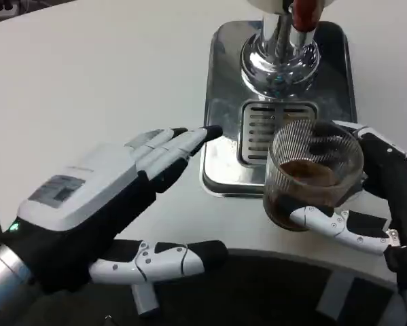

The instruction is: Grasp the cup under the faucet to collect the drink, then remove the cup.

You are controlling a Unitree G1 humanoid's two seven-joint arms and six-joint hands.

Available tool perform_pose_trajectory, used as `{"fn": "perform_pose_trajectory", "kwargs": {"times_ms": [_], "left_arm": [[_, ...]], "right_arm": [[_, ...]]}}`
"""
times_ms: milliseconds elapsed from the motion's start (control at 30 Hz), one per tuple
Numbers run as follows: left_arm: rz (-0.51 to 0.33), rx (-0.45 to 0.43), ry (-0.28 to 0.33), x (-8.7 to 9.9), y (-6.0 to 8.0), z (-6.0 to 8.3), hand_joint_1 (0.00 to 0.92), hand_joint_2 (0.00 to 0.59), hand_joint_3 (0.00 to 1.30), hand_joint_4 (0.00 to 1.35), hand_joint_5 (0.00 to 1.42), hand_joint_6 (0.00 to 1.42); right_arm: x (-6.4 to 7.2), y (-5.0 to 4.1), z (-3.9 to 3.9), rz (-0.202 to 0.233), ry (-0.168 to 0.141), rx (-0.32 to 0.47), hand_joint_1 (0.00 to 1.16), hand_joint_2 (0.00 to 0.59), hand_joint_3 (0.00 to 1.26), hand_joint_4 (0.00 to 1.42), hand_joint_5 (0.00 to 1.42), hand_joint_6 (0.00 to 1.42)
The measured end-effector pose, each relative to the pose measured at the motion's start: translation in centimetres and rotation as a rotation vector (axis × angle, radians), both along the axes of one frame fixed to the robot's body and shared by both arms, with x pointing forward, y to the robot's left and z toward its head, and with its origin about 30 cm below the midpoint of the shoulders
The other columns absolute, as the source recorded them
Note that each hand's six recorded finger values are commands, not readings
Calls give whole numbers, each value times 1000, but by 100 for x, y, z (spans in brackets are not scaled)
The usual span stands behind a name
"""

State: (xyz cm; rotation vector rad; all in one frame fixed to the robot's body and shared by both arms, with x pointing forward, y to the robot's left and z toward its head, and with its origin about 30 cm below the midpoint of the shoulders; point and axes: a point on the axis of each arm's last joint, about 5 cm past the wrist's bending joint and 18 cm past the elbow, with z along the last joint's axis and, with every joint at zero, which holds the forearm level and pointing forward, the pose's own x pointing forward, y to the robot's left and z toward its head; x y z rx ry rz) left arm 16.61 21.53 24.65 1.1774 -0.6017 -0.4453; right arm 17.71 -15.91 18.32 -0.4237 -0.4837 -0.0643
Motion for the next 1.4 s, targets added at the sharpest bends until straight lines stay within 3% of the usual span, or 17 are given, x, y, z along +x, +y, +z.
{"fn": "perform_pose_trajectory", "kwargs": {"times_ms": [533,733,933,1400], "left_arm": [[40,48,46,-209,-18,-85,0,119,0,0,0,0],[62,52,48,-269,2,-77,0,119,0,0,0,0],[77,55,58,-335,6,-78,0,119,0,0,0,0],[97,69,54,-412,-7,-65,0,115,0,0,0,0]], "right_arm": [[-107,-68,80,100,2,-35,954,170,731,796,970,904],[-137,-76,62,137,29,-47,954,169,731,796,968,905],[-170,-109,86,140,23,-60,954,168,732,796,966,905],[-203,-193,88,161,51,-81,954,168,746,796,972,919]]}}
